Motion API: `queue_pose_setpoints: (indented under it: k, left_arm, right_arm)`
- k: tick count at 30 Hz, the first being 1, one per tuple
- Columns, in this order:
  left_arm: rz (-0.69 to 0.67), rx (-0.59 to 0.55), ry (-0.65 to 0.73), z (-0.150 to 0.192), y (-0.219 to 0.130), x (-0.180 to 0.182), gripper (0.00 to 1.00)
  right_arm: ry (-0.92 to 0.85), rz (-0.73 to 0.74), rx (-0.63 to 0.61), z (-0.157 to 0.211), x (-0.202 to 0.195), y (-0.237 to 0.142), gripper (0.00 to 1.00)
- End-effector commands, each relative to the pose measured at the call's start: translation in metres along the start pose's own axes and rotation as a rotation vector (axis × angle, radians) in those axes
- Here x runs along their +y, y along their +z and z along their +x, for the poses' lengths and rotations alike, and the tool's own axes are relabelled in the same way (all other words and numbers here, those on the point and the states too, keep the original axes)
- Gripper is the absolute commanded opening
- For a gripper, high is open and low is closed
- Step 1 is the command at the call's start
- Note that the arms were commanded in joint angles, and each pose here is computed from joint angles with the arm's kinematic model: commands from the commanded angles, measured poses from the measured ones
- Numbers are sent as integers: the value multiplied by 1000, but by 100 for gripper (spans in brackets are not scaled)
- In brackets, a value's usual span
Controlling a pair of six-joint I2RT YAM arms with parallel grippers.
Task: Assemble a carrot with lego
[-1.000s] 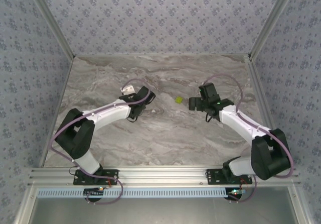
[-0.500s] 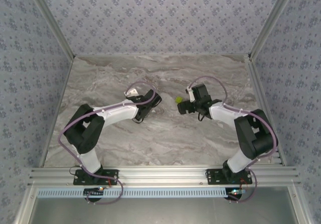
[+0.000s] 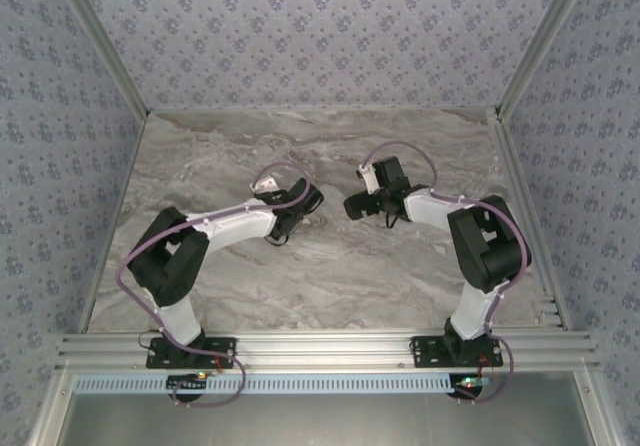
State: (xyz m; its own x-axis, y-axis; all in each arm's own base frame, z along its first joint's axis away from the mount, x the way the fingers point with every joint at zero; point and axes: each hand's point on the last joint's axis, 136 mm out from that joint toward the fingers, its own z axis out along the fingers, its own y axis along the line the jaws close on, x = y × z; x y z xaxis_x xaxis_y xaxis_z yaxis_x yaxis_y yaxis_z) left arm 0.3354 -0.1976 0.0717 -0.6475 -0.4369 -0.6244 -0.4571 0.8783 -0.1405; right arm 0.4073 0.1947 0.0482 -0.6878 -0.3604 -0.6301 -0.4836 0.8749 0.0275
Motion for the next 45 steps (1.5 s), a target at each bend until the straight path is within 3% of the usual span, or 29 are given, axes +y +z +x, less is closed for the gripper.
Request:
queue_pose_setpoints:
  k: [1, 9, 19, 29, 35, 38, 45]
  left_arm:
    - [42, 18, 14, 3, -10, -12, 59]
    - [83, 44, 23, 10, -22, -12, 60]
    - [125, 34, 45, 13, -44, -10, 61]
    - [194, 26, 39, 8, -64, -1, 61]
    - [219, -13, 63, -11, -85, 5, 61]
    - [211, -57, 73, -24, -94, 9, 61]
    - [210, -89, 92, -36, -106, 16, 62]
  right_arm:
    - [-23, -25, 58, 3, 0, 10, 98]
    - [-26, -84, 139, 9, 8, 25, 94]
    - [-53, -160, 161, 4, 22, 27, 82]
    - [-67, -179, 195, 9, 28, 30, 59]
    - [-30, -136, 188, 17, 32, 26, 44]
    - [53, -90, 220, 40, 33, 25, 39]
    - [220, 51, 275, 77, 50, 9, 43]
